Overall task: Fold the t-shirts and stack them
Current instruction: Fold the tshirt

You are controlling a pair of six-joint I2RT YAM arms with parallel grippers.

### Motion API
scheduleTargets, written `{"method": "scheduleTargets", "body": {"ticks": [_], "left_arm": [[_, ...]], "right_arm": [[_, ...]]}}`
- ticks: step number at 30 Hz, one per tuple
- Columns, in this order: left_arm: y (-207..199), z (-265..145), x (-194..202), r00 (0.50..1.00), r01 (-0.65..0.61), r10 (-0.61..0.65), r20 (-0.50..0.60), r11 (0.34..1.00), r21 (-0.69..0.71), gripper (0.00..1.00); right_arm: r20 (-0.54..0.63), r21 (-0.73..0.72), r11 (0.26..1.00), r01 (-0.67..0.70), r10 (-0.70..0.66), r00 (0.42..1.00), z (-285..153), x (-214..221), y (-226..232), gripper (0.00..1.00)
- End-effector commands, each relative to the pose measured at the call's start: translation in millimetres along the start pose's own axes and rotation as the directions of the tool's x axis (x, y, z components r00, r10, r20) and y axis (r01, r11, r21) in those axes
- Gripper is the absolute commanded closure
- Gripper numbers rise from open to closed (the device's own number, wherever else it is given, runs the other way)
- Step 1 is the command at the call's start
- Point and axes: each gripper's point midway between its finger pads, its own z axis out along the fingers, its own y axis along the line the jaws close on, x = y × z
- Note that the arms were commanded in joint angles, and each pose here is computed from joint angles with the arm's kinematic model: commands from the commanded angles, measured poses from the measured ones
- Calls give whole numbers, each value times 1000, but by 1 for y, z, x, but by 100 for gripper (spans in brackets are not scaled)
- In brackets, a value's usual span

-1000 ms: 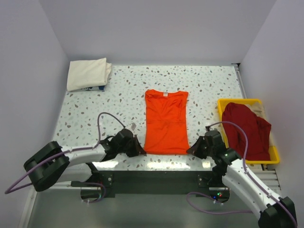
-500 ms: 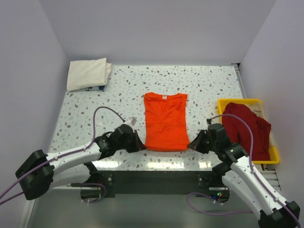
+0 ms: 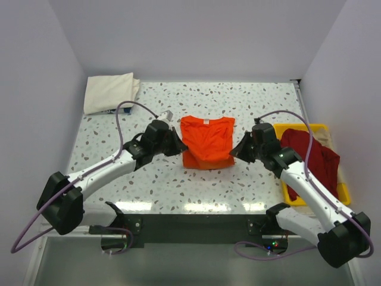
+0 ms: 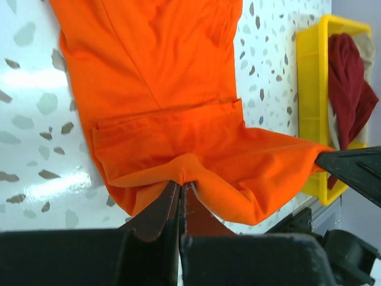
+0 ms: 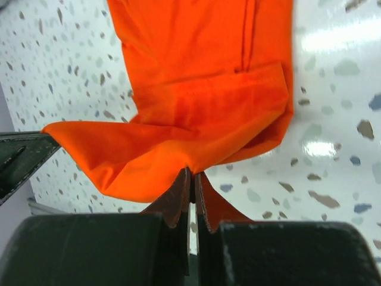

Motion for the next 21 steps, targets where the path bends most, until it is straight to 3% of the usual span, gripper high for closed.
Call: {"method": "scheduleTargets", "body": {"ticks": [1, 11, 21], "left_arm": [[-19, 3, -48, 997, -38, 35, 73, 998, 42, 100], [-6, 55, -126, 992, 27, -32, 125, 999, 44, 100], [30, 122, -185, 986, 88, -91, 141, 996, 29, 100]], "right_arm": [[123, -34, 999, 28, -24, 992, 8, -49, 30, 100], [185, -6, 998, -69, 69, 980, 61, -134, 29, 100], [91, -4, 998, -62, 62, 994, 144, -184, 29, 100]]}}
